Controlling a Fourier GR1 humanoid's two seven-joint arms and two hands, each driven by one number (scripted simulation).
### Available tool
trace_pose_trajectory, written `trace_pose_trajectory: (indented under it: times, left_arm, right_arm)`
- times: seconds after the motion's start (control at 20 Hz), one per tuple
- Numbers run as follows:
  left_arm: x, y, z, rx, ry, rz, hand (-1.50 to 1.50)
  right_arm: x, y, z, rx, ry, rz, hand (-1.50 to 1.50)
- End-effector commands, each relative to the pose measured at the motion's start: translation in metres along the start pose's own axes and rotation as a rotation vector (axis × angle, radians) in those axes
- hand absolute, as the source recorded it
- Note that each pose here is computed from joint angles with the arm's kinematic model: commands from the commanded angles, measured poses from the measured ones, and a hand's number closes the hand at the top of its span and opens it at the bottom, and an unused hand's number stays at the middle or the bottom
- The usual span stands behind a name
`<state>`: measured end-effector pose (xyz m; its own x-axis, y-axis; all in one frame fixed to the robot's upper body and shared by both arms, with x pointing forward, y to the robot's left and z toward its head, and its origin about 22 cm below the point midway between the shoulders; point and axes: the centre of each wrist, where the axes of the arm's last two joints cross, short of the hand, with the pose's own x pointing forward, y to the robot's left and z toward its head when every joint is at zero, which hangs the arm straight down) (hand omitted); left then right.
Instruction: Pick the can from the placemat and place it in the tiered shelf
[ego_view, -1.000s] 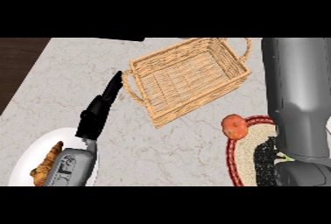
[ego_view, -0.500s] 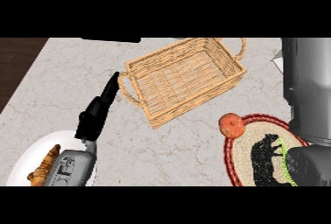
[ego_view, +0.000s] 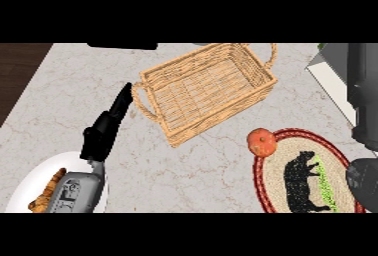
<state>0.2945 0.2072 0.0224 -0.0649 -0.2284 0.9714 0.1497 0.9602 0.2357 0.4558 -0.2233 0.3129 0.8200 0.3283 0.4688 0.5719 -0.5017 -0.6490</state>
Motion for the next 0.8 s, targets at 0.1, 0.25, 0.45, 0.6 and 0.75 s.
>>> trace_pose_trajectory:
  times: [0.1,0.25,0.45,0.6,0.75]
  left_arm:
    - [0.006,0.006,-0.001,0.019,0.009,-0.007,0.00]
    - [-0.006,0.002,0.003,0.001,0.009,-0.001,0.00]
    - [-0.003,-0.005,-0.006,0.019,0.017,0.018,0.00]
    - [0.002,-0.007,0.007,0.022,0.008,-0.002,0.00]
    - [0.006,-0.002,0.004,0.012,0.016,0.002,0.00]
  right_arm:
    - [0.000,0.008,-0.026,-0.045,0.154,0.047,1.50]
    - [-0.002,0.020,-0.002,-0.046,0.142,0.045,1.50]
    - [-0.021,0.047,-0.015,-0.070,0.134,0.115,1.50]
    - [-0.031,0.067,-0.019,-0.077,0.020,0.164,1.50]
    - [-0.034,0.068,-0.030,-0.080,0.065,0.107,1.50]
